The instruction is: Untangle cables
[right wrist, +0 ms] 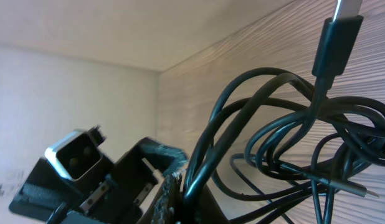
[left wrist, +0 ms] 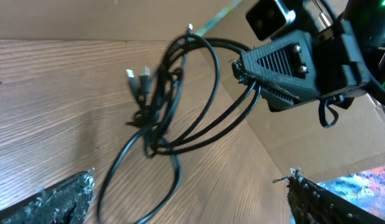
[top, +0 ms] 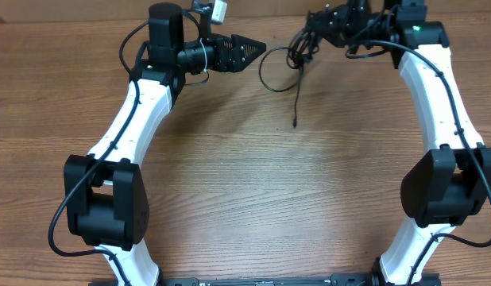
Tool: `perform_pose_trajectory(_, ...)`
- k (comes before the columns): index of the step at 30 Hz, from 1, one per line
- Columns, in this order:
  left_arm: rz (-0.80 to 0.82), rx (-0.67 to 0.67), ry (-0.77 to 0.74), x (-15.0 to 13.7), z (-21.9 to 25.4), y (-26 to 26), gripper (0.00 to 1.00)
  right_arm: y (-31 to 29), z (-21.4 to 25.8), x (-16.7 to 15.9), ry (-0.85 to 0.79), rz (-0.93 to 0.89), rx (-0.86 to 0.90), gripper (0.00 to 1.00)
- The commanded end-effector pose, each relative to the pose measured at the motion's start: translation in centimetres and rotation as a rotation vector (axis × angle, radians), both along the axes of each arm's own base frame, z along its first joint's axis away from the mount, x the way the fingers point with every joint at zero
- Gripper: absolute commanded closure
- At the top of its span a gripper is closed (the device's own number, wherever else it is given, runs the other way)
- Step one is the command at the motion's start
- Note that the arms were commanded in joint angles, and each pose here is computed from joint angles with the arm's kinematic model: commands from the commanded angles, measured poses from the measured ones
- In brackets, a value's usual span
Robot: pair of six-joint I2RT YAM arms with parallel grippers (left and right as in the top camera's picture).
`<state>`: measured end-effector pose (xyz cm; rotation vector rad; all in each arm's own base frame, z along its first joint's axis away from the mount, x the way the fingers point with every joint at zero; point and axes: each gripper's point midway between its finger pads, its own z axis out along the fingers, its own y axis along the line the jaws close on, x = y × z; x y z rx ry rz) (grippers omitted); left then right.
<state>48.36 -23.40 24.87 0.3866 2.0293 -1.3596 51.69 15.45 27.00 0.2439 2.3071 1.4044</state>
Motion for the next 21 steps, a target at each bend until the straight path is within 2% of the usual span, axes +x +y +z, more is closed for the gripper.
perform_pose_trajectory(1, 0.001, 0.009, -0.022, -0.2, 0.5, -0.8, 0.0, 2.7, 2.0, -1.4, -0.051, 0.089, 0.037, 0.96)
perform_pose_trajectory(10, 0.021, 0.036, -0.003, -0.3, -0.3, -1.6, 0.0, 4.2, 2.5, -1.9, -0.061, 0.124, 0.052, 0.96)
perform_pose_trajectory(17, 0.072, 0.189, 0.073, -0.8, -4.2, -1.0, 0.03, 4.3, 2.6, -1.9, -0.066, 0.129, 0.057, 0.96)
perform_pose_trajectory(21, 0.079, 0.224, 0.088, -1.1, -5.0, -0.8, 0.02, 4.3, 2.7, -1.8, -0.073, 0.13, 0.057, 0.96)
